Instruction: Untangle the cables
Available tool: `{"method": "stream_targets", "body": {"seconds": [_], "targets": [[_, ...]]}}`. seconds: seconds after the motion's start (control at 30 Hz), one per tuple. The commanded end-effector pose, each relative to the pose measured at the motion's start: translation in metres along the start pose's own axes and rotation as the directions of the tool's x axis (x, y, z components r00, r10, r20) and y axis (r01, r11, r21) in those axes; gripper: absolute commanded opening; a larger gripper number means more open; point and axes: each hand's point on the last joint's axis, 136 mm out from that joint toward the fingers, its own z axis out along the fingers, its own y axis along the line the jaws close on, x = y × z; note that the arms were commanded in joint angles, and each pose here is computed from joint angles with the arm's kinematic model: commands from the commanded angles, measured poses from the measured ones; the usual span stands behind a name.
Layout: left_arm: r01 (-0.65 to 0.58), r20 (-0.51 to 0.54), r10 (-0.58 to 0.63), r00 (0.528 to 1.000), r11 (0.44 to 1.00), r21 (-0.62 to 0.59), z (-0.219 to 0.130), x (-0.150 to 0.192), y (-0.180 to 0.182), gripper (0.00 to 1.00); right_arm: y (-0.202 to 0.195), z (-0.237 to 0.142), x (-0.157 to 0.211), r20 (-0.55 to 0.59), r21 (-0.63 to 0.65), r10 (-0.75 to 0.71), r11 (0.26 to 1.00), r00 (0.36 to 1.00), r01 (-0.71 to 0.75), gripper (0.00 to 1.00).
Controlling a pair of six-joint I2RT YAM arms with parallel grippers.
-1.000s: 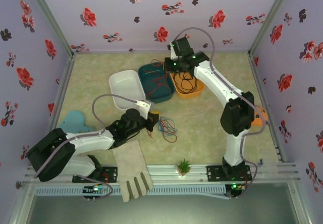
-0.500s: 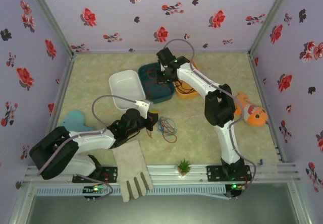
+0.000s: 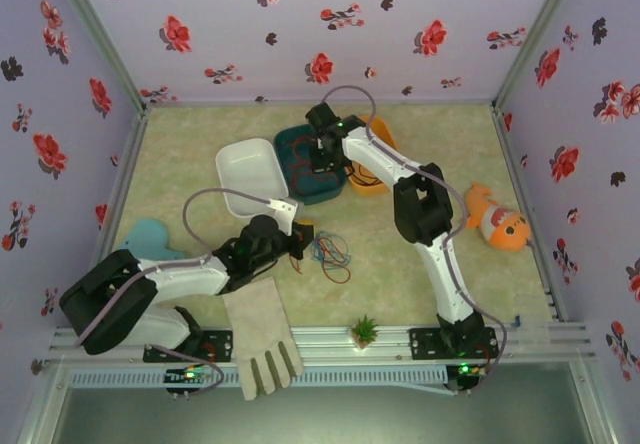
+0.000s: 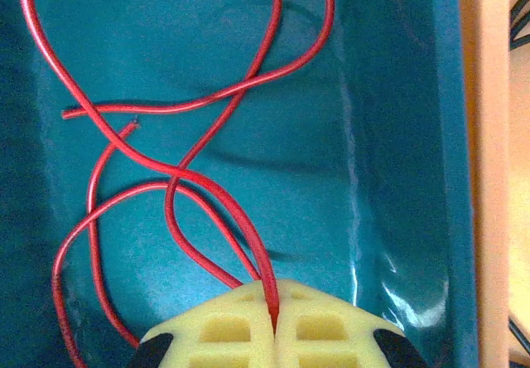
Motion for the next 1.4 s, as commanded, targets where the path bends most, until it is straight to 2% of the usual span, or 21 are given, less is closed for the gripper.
{"method": "stream_targets", "body": {"seconds": [0.0,0.07,0.2,0.3,0.47,0.67,0.9,1.1,1.23,1.37], "targets": [[0.005,0.024,-0.005,1.000,1.000,0.000,0.003,-0.011,-0.002,0.00,0.004,-0.012,-0.005,0.010,0.007,-0.037,0.999,0.999,0.037,0.07],[0.001,0.024,-0.001,1.000,1.000,0.002,0.003,-0.012,-0.002,0.00,0.007,-0.024,-0.009,0.031,-0.001,-0.049,0.999,0.998,0.049,0.13],[-0.003,0.028,0.003,1.000,1.000,0.002,0.002,-0.014,-0.003,0.00,0.014,-0.053,-0.016,0.087,-0.022,-0.065,0.998,0.994,0.067,0.31],[-0.006,0.030,0.006,1.000,1.000,0.003,0.002,-0.015,-0.004,0.00,0.016,-0.073,-0.018,0.122,-0.035,-0.063,0.997,0.990,0.068,0.39],[-0.007,0.034,0.007,0.999,1.000,0.006,0.003,-0.017,-0.005,0.00,0.013,-0.105,-0.018,0.176,-0.036,-0.048,0.998,0.983,0.055,0.45],[-0.010,0.040,0.009,0.999,1.000,0.011,0.003,-0.020,-0.006,0.00,0.004,-0.136,-0.005,0.234,-0.051,-0.007,0.999,0.972,0.019,0.46],[-0.011,0.057,0.010,0.998,0.999,0.032,0.005,-0.031,-0.014,0.00,-0.003,-0.158,0.045,0.268,-0.154,0.052,0.988,0.962,-0.011,0.47],[-0.010,0.052,0.008,0.999,0.999,0.039,0.010,-0.044,-0.022,0.00,-0.024,-0.171,0.112,0.270,-0.204,0.091,0.978,0.958,-0.036,0.49],[-0.002,0.043,0.001,0.999,0.999,0.037,0.014,-0.052,-0.026,0.00,-0.021,-0.180,0.152,0.260,-0.298,0.111,0.954,0.959,-0.030,0.50],[0.017,0.029,-0.018,0.999,0.999,0.028,0.018,-0.056,-0.027,0.00,-0.018,-0.178,0.179,0.245,-0.289,0.101,0.957,0.964,-0.027,0.51]]}}
